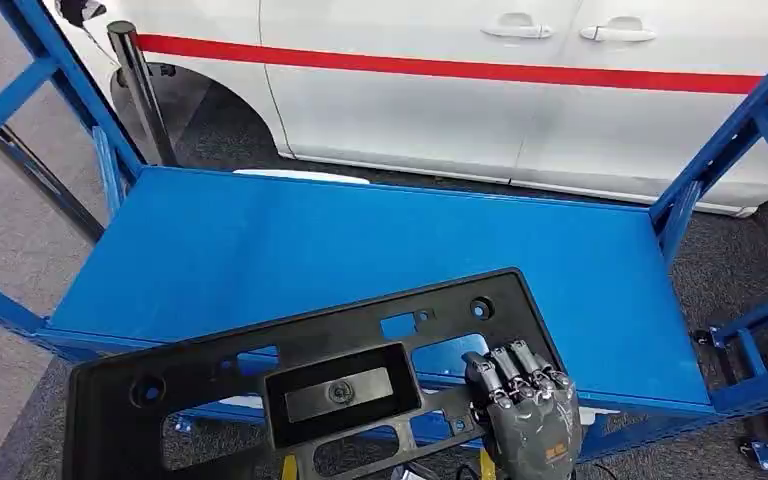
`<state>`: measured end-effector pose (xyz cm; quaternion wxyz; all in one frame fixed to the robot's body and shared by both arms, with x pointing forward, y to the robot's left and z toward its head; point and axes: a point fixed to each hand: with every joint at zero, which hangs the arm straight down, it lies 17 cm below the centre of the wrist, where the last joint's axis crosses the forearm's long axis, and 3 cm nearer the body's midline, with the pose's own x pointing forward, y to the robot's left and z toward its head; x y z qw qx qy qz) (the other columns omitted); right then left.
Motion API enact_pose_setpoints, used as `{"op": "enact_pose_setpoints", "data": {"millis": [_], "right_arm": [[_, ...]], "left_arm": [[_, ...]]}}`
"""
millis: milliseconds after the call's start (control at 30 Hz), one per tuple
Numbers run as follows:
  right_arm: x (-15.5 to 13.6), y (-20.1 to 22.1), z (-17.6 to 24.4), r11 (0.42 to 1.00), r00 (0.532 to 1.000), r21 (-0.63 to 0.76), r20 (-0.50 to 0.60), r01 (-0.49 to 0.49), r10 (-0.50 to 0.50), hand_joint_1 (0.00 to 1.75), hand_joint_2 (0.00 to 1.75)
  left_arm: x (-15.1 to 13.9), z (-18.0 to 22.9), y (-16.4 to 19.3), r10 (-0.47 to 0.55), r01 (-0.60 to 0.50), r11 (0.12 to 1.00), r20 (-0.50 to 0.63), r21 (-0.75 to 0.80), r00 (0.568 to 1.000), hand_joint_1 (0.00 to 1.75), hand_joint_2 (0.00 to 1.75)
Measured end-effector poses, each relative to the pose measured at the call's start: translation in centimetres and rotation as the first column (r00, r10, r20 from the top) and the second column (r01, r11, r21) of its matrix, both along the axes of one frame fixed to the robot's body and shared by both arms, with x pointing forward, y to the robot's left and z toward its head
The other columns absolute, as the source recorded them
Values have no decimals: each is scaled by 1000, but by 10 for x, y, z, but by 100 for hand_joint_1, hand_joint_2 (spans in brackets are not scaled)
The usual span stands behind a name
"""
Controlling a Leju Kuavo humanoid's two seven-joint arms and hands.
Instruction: Take the parts from the cabinet and place them on the table.
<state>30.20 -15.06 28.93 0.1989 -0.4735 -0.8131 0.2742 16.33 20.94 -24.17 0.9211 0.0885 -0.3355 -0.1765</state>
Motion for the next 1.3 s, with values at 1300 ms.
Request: {"op": "enact_pose_setpoints", "data": {"millis": [1300], "right_arm": [[1,0,-7,1000,1000,2,-19,-16,16,175,175]], "left_arm": [[3,1,0,5,-5,1000,1,17,1000,0,175]]}}
